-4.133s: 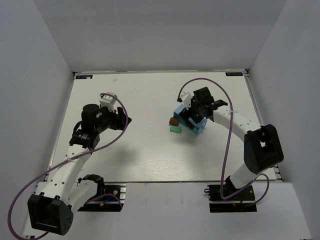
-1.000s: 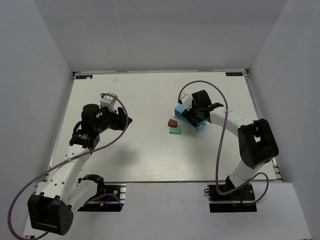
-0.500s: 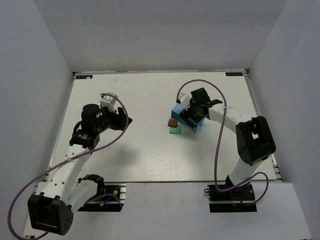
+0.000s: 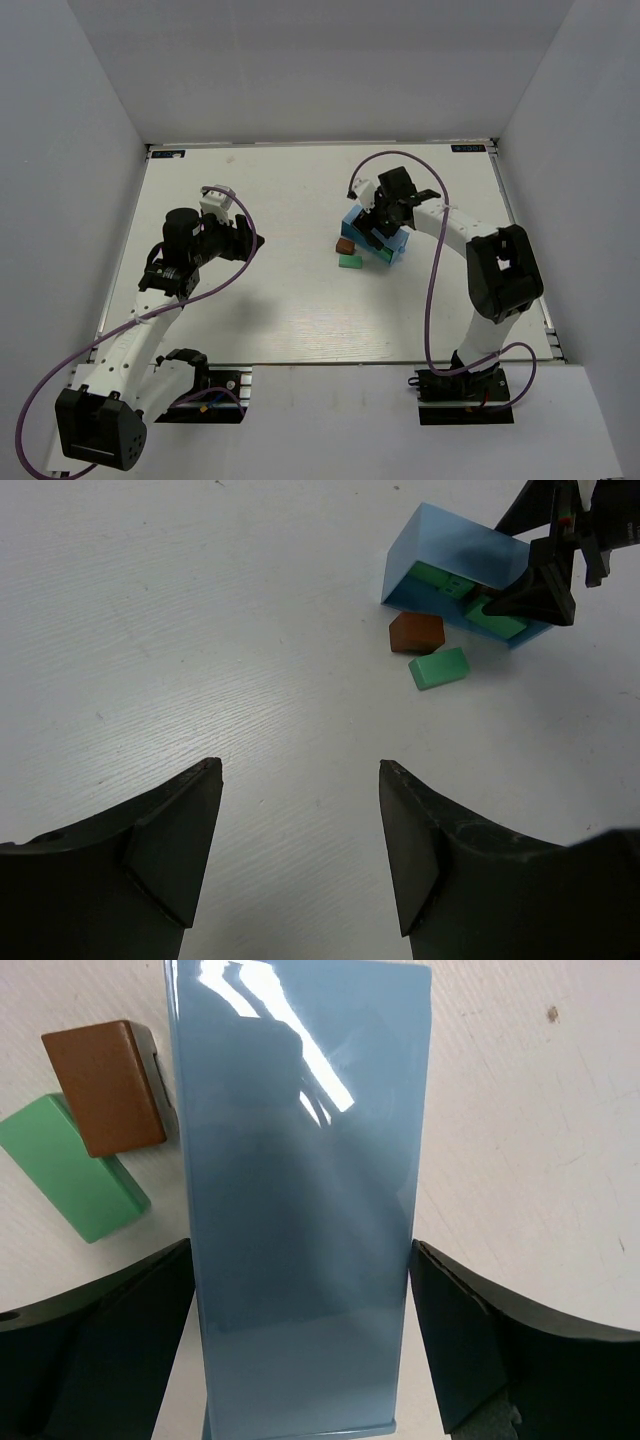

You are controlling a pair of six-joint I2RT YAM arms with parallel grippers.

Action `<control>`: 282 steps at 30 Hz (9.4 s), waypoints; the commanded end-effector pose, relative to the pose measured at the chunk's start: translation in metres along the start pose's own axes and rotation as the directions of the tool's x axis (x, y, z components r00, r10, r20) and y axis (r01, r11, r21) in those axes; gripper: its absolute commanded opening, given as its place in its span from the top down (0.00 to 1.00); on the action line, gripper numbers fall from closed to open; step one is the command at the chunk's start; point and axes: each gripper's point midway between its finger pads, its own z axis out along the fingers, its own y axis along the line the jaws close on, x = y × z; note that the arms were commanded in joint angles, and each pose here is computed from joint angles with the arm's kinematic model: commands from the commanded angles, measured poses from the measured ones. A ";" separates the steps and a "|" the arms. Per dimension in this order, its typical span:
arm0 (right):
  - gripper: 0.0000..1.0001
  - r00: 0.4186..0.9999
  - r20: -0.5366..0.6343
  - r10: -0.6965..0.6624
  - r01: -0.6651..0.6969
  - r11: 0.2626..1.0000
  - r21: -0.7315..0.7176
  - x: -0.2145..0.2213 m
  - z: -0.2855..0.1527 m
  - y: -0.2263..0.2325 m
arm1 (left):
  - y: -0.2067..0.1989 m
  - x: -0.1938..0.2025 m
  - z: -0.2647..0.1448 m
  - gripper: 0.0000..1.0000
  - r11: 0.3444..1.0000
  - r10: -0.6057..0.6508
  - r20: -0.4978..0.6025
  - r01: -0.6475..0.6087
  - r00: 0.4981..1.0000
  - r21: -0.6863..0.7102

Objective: Build the wood block tower

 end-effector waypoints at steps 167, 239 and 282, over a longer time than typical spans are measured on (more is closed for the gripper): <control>0.56 0.833 0.538 0.129 -0.184 0.982 0.049 -0.021 -0.181 -0.006 | -0.100 0.081 0.182 0.38 0.921 -0.225 -0.365 0.075 0.903 -0.382; 0.52 0.813 0.575 0.090 -0.158 0.985 0.069 -0.019 -0.195 0.001 | -0.074 0.120 0.198 0.42 0.830 -0.345 -0.310 0.134 0.886 -0.542; 0.52 0.813 0.576 0.088 -0.150 0.987 0.062 -0.018 -0.194 0.003 | -0.083 0.110 0.183 0.38 0.860 -0.308 -0.331 0.112 0.892 -0.498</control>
